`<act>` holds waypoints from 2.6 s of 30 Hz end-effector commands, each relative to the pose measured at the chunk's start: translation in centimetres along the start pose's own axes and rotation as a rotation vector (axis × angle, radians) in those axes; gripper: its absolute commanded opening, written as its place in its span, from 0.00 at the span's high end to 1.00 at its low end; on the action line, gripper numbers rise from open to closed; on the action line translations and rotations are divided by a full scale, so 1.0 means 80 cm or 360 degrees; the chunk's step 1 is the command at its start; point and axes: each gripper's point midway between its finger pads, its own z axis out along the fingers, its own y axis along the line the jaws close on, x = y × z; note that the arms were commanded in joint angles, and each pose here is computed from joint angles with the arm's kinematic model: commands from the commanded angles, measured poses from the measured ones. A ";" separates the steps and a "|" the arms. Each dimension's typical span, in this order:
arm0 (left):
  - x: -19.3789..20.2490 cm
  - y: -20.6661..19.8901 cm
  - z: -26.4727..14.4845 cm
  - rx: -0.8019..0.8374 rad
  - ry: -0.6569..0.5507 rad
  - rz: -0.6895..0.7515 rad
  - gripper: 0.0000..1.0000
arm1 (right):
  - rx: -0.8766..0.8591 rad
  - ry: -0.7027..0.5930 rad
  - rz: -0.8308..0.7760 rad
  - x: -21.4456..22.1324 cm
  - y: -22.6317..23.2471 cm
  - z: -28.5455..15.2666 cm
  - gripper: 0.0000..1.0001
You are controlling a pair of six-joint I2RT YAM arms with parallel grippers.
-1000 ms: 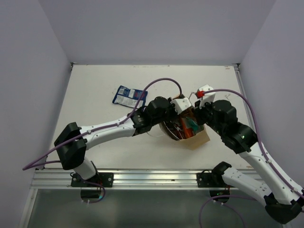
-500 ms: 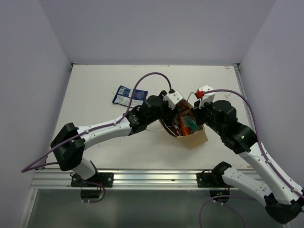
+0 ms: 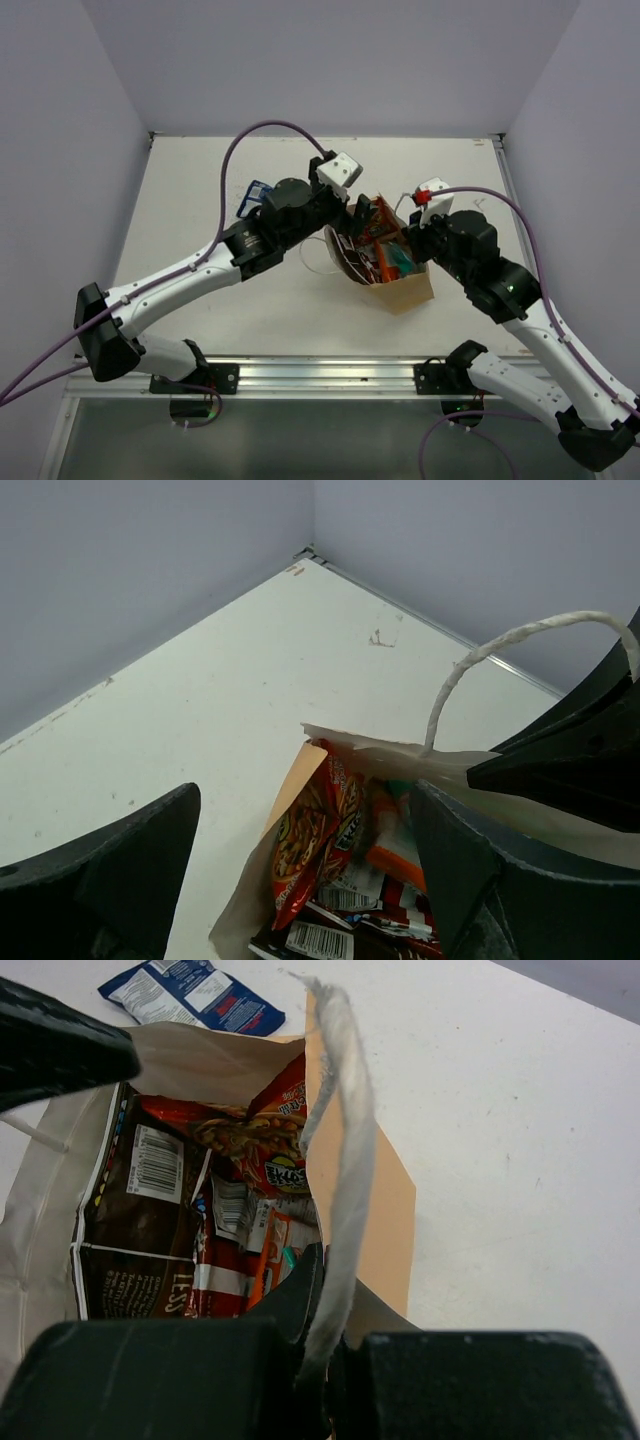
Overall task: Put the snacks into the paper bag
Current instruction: Place the snack in the paper bag, then adjust the paper bag at the center of the board.
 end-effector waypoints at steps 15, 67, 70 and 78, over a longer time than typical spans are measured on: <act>0.034 0.037 -0.137 -0.0404 0.0488 -0.0620 0.09 | 0.0058 -0.0059 0.0121 -0.013 -0.003 0.007 1.00; -0.043 0.065 -0.070 -0.0139 0.0350 -0.0589 0.94 | 0.0188 -0.0126 0.0348 -0.041 -0.016 -0.003 1.00; -0.048 0.068 -0.066 -0.0136 0.0325 -0.0584 0.90 | 0.0244 -0.0171 0.0309 -0.052 -0.027 -0.014 1.00; -0.010 0.061 -0.066 -0.0094 0.0374 -0.0612 0.51 | 0.0303 -0.0072 0.0160 -0.033 -0.037 -0.009 1.00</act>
